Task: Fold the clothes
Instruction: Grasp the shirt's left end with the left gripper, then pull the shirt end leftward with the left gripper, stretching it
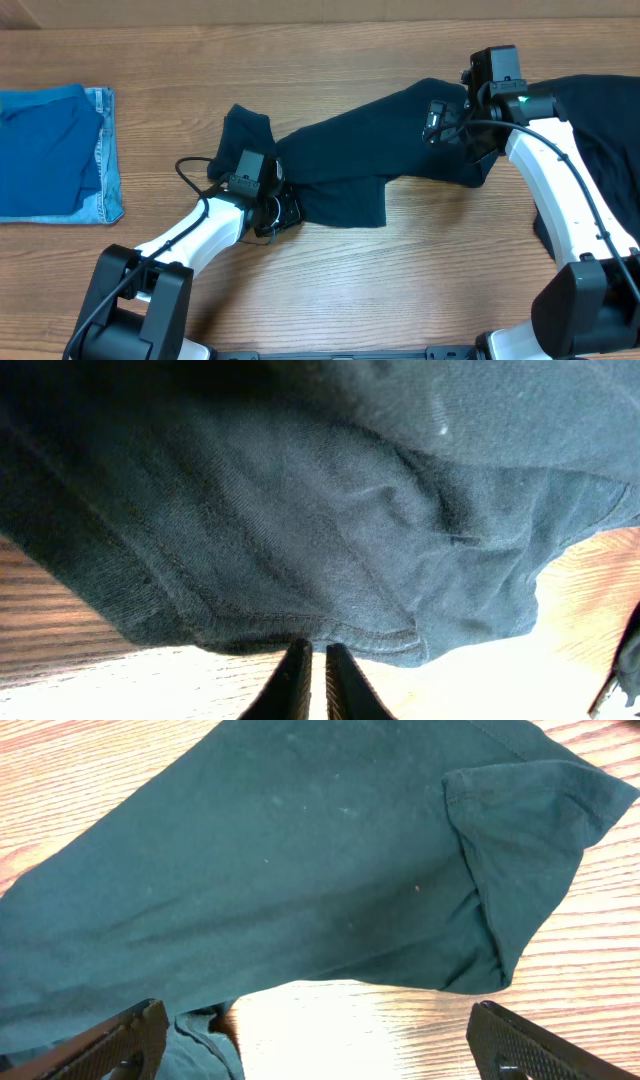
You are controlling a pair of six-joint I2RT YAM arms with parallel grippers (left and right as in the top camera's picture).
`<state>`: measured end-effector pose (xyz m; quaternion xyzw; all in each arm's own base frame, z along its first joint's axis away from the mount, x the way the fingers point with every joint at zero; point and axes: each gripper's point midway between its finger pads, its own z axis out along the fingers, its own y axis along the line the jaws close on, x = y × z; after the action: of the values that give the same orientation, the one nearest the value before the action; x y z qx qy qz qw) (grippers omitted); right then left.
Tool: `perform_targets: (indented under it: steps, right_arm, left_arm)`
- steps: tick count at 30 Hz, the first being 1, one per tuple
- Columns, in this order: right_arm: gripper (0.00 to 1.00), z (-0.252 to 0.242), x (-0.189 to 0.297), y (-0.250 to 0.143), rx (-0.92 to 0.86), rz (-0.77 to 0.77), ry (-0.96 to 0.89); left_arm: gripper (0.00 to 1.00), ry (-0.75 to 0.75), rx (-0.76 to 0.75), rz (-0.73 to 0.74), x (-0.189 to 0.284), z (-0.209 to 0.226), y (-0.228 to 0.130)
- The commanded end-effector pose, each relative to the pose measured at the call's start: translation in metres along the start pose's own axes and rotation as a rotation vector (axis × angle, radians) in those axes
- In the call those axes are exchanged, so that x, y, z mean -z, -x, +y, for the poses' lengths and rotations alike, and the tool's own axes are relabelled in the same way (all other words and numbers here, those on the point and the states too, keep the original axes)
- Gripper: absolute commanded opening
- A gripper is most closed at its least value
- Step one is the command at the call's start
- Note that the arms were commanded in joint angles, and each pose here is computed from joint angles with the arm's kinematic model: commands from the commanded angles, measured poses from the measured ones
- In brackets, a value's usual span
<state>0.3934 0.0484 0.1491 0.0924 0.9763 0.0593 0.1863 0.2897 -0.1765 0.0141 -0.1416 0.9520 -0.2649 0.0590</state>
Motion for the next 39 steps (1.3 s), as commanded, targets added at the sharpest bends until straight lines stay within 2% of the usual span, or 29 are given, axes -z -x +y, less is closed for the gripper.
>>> perform_targets:
  steps: [1,2,3,5,10,15,18,21,22,23,28,32,36,39]
  right_arm:
    - [1.0,0.001,0.012,0.009,-0.003,-0.04,0.008]
    - [1.0,0.001,0.012,0.009,-0.003,-0.04,0.008]
    - [1.0,0.001,0.012,0.009,-0.003,-0.04,0.008]
    - [1.0,0.001,0.012,0.009,-0.003,-0.04,0.008]
    - [1.0,0.001,0.012,0.009,-0.003,-0.04,0.008]
    - [1.0,0.002,0.012,0.008,-0.003,-0.037,0.016]
    - [1.0,0.002,0.012,0.008,-0.003,-0.035,0.015]
    - [1.0,0.002,0.012,0.007,-0.003,-0.033,0.014]
    - [1.0,0.002,0.012,0.007,-0.003,-0.033,0.014]
    - [1.0,0.002,0.012,0.007,-0.003,-0.032,0.014]
    - [1.0,0.002,0.012,0.006,-0.003,-0.029,0.013]
    - [1.0,0.001,0.012,0.004,-0.004,-0.02,0.01]
    - [1.0,0.0,0.012,0.002,-0.004,-0.012,0.007]
    - [1.0,0.0,0.012,0.0,-0.004,-0.004,0.004]
  left_arm:
    - [0.54,0.034,0.051,0.017,0.0,0.005,-0.002]
    - [0.58,0.042,0.065,0.02,0.0,0.006,-0.003]
    - [0.66,0.045,0.075,0.017,0.0,0.007,-0.003]
    - [0.72,0.072,0.119,0.004,0.0,0.012,-0.002]
    - [0.74,0.103,0.168,-0.046,0.001,0.017,0.007]
    - [0.55,0.119,0.18,-0.096,-0.001,0.015,0.013]
    - [0.51,0.127,0.159,-0.134,-0.002,0.012,0.017]
    - [0.24,0.128,0.154,-0.138,-0.002,0.011,0.018]
    - [0.18,0.128,0.154,-0.139,-0.002,0.011,0.018]
    - [0.06,0.128,0.154,-0.139,-0.002,0.011,0.018]
    - [0.04,0.125,0.144,-0.135,-0.002,0.01,0.017]
    - [0.04,0.127,0.073,-0.14,0.011,0.003,0.02]
    - [0.04,0.22,-0.007,-0.235,0.056,0.004,0.035]
    - [0.04,0.288,-0.071,-0.359,0.116,0.001,0.048]
